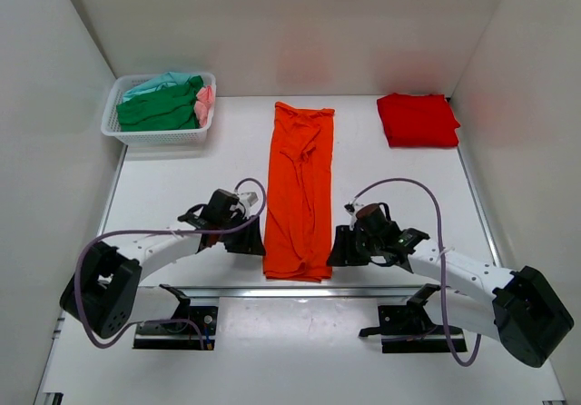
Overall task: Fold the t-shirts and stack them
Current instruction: Rotate the tshirt 90 degrees, then grab the bottom of the folded rectangular tshirt with both arms
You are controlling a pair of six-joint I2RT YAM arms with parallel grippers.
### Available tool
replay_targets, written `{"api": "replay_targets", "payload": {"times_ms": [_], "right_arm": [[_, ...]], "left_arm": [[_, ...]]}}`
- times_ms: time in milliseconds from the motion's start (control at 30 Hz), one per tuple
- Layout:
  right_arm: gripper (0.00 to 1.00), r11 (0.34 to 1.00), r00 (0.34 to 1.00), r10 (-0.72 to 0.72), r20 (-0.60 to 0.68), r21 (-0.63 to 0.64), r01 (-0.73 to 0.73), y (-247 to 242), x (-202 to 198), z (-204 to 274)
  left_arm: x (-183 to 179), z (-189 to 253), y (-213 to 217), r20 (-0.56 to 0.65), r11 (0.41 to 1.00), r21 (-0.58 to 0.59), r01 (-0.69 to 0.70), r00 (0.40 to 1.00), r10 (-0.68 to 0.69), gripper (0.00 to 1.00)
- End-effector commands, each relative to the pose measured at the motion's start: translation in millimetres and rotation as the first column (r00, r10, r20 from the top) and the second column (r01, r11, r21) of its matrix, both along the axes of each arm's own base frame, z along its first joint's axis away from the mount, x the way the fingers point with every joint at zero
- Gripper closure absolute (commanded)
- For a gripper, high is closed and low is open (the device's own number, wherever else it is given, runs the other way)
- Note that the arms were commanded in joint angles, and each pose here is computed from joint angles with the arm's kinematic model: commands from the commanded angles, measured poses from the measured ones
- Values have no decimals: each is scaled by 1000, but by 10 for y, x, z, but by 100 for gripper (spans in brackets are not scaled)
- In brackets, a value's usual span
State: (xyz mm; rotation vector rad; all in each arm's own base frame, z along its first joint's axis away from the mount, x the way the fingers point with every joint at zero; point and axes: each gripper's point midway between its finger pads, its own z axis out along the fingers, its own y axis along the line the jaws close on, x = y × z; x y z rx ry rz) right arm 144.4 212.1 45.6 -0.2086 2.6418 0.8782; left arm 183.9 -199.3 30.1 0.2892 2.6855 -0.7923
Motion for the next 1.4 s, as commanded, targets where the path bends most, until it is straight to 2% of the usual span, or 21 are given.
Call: {"api": "replay_targets", "payload": {"times_ms": [0,233,433,533,633,700,733,800,833,867,1067,1300,1333,1367], "right_arm": [[59,998,999,-33,17,49,32,82,19,38],[58,999,1000,-4,-14,43,4,185,-47,-33],[59,1000,999,23,-43,13,-22,242,-111,-102],[59,1000,999,28,-43,2,-28,251,-102,-104],[60,999,998,45,-52,-14,-45,278,-111,-150],[61,998,997,59,-53,-17,-60,314,-126,-146],[69,998,996,58,-65,-30,-60,297,-131,-184],[93,997,995,70,-73,-31,-72,312,-146,-191],[100,996,995,73,-70,-37,-75,299,-140,-198],[100,997,994,71,-79,-35,-74,294,-155,-199],[100,994,995,81,-63,-62,-85,89,-160,-170],[100,990,989,125,-78,-60,-130,33,-216,-167],[100,988,988,134,-82,-63,-139,45,-234,-172],[100,989,987,136,-83,-50,-141,75,-248,-155]], "left_arm": [[128,239,-193,126,993,-114,-5,992,20,43],[16,212,-397,94,992,-124,32,995,-20,41],[-102,54,-413,26,997,-4,72,997,-71,44],[-175,-26,-392,-5,995,45,92,996,-92,42],[-265,-106,-400,-35,990,74,119,993,-117,46],[-316,-135,-423,-55,987,79,140,989,-135,53],[-336,-166,-411,-65,986,88,144,988,-138,57],[-386,-182,-404,-83,984,85,158,985,-151,79],[-406,-176,-382,-89,982,88,166,983,-159,97],[-419,-174,-360,-94,983,88,164,983,-155,100],[-399,-10,-249,-60,980,91,174,984,-169,100],[-514,-49,-198,-92,974,103,204,977,-195,100],[-547,-66,-193,-103,975,96,201,976,-191,100],[-541,-59,-192,-96,975,88,206,976,-198,94]]}}
